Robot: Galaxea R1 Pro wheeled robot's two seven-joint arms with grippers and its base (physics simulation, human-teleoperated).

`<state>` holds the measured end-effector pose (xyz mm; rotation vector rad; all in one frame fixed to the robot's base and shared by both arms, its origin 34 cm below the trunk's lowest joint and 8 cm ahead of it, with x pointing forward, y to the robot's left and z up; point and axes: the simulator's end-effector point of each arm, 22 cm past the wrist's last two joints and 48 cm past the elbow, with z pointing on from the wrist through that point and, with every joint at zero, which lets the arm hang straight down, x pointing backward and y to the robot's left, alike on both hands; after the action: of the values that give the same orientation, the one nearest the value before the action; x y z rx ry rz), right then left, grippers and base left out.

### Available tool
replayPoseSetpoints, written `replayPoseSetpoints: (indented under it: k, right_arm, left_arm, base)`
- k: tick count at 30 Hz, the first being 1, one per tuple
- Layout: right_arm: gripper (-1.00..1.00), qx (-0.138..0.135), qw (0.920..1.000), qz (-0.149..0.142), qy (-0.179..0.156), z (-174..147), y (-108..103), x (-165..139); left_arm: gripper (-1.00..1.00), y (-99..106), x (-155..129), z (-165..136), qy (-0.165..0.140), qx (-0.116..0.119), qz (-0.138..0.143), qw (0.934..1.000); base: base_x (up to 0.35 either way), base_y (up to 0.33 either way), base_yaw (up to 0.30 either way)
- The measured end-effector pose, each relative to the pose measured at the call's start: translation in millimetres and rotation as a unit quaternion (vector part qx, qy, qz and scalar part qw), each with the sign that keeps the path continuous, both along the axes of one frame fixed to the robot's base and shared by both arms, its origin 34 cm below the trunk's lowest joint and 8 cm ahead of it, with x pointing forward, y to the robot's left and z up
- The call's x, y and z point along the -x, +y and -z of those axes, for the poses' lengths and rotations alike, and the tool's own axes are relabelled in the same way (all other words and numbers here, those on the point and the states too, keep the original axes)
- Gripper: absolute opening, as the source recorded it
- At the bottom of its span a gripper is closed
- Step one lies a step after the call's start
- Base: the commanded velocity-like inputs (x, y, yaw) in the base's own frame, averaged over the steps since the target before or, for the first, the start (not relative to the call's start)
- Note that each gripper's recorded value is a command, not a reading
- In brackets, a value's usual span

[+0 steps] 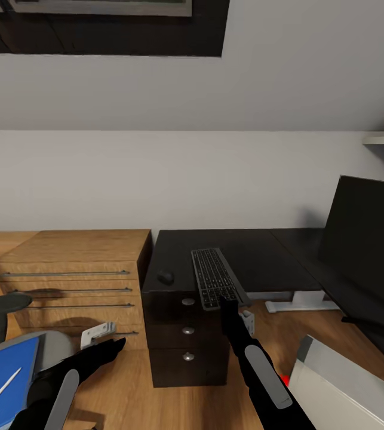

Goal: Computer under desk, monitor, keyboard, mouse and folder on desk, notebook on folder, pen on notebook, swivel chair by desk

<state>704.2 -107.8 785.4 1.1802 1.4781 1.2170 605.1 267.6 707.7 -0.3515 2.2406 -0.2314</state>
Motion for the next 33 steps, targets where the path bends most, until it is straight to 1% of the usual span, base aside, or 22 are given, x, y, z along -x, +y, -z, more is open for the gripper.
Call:
replayPoseSetpoints:
  k: [5, 10, 18, 28, 33]
  right_arm:
    - [-1.0, 0.0, 1.0, 0.0, 0.0, 0.4, 0.2, 0.0]
    - [-1.0, 0.0, 1.0, 0.0, 0.0, 0.2, 0.0, 0.0]
    - [-1.0, 0.0, 1.0, 0.0, 0.0, 0.4, 0.1, -0.1]
    - [-1.0, -0.002, 0.9999, 0.0, -0.014, 13.7, 0.0, 1.8]
    - [-1.0, -0.002, 0.9999, 0.0, -0.013, 13.8, 0.0, 1.8]
  left_arm:
    - [1.0, 0.0, -0.1, 0.2, 0.0, 0.0, 0.0, 1.0]
    - [1.0, 0.1, -0.1, 0.1, 0.0, 0.0, 0.0, 1.0]
    - [1.0, 0.3, -0.5, -0.8, -0.001, 0.0, 0.0, 1.0]
    - [1.0, -0.9, 2.2, 18.5, -0.001, 0.001, 0.0, 1.0]
    - [1.0, -0.9, 2.2, 18.6, -0.002, 0.001, 0.0, 1.0]
  base:
    - [0.051, 0.0, 0.0]
    - [0.154, 0.0, 0.0]
    - [0.017, 0.0, 0.0]
    - [0.0, 0.0, 0.0]
    - [0.0, 0.0, 0.0]
